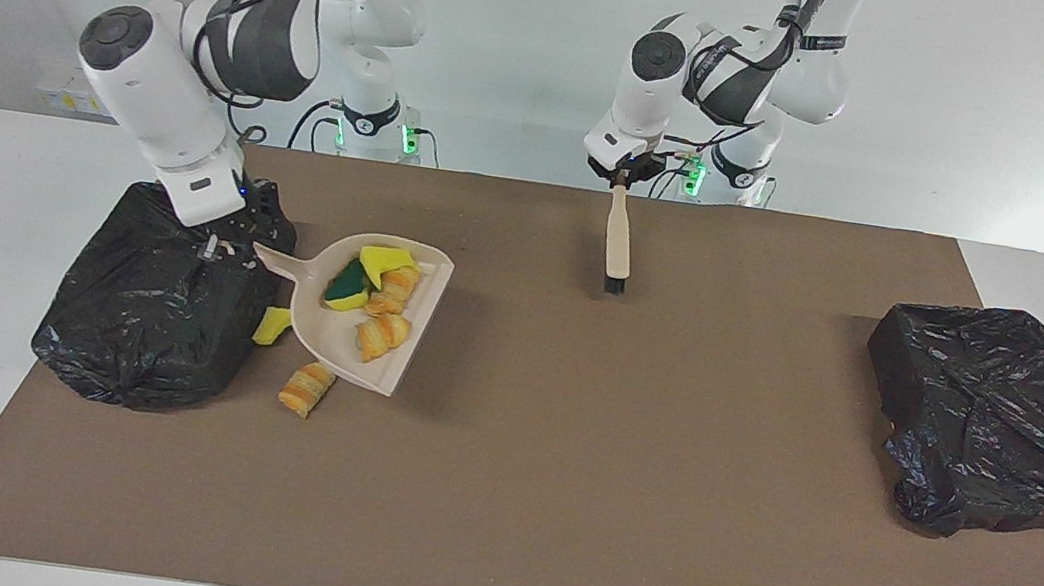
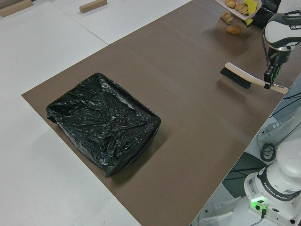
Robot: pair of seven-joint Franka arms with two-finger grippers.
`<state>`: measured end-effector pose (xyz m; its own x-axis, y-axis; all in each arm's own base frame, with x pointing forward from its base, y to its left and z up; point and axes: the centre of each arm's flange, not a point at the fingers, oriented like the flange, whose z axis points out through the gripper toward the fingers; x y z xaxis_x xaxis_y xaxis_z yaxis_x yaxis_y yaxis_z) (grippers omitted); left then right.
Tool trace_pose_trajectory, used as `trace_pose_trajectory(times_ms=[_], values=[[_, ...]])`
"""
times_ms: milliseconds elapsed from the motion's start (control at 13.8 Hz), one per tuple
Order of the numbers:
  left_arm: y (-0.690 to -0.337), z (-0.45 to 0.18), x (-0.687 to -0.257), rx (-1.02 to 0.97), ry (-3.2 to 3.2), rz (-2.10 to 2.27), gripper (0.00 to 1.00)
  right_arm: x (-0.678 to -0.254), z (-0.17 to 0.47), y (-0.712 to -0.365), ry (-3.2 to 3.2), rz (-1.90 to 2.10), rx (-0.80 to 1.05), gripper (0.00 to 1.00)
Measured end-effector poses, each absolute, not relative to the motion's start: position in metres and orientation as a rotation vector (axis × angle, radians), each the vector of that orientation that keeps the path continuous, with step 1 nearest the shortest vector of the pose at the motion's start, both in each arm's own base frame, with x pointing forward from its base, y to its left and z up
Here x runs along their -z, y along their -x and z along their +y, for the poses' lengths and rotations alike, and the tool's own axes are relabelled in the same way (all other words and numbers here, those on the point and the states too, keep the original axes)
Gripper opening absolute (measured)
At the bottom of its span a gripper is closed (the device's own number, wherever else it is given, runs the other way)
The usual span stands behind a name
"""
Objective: Sweep and dump trash in bin
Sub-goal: 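Tilt the dustpan over the right bin with the right gripper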
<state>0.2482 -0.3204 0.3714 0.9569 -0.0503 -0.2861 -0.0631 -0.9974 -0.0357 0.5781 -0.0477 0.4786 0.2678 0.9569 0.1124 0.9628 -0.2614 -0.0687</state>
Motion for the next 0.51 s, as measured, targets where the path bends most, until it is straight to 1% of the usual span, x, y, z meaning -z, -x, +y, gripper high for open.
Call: trace_pose_trajectory(times_ms=[217,507], values=[[-0.228,-0.328,-0.353,-0.478,3.111,0.037,0.26,-0.478,-0.101,-0.574,2.404,-1.837,0.085,0.31],[-0.228,-0.331,-0.352,-0.534,3.156,-0.036,0.26,-0.480,-0.175,-0.557,2.453,-1.869,0.005,0.31]])
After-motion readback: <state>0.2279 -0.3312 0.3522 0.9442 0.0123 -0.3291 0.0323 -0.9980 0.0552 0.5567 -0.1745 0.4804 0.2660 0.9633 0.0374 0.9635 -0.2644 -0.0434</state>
